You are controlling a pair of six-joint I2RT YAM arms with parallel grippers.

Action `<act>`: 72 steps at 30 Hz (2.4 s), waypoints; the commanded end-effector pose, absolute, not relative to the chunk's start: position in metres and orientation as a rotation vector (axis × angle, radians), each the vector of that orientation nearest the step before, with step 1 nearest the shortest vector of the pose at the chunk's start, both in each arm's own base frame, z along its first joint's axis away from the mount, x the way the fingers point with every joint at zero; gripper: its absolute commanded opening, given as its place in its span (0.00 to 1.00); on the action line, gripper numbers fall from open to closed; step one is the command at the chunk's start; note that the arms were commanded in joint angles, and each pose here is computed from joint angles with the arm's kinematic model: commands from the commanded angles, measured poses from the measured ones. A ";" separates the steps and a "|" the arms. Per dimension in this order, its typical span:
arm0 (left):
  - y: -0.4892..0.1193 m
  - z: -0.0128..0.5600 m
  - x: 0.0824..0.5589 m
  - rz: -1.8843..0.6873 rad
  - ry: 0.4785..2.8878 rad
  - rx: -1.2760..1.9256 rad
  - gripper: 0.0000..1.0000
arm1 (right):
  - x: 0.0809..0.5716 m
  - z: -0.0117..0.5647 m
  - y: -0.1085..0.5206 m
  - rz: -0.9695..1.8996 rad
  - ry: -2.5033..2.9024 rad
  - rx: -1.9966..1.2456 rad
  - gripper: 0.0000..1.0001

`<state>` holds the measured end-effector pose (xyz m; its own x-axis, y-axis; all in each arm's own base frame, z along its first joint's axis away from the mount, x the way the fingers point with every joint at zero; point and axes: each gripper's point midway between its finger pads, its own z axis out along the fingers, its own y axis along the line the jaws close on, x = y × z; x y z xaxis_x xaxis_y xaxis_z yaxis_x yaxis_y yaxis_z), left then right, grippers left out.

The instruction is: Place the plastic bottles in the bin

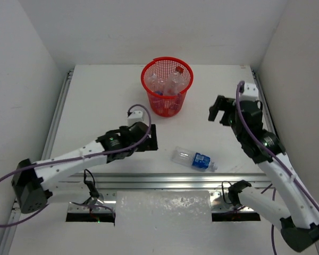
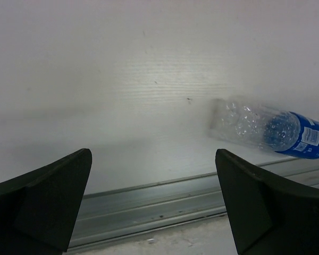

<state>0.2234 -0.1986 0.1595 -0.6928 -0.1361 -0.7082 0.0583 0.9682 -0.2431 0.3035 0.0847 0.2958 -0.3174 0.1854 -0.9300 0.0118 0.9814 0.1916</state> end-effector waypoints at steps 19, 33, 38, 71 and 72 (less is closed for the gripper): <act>-0.387 0.106 0.211 -0.494 2.531 -0.882 1.00 | 0.206 0.243 0.026 0.081 2.019 0.340 0.99; -0.390 0.033 0.224 -0.261 2.602 -0.948 0.97 | 0.197 0.250 0.036 0.190 1.965 0.259 0.99; -0.375 0.027 0.232 -0.230 2.567 -0.940 0.63 | 0.198 0.239 0.052 0.257 1.993 0.184 0.99; -0.131 0.489 0.473 -0.104 1.276 -0.396 0.00 | 0.204 0.245 0.086 0.435 1.960 0.069 0.99; -0.135 0.504 0.478 -0.115 1.247 -0.379 0.00 | 0.203 0.245 0.086 0.437 1.964 0.061 0.99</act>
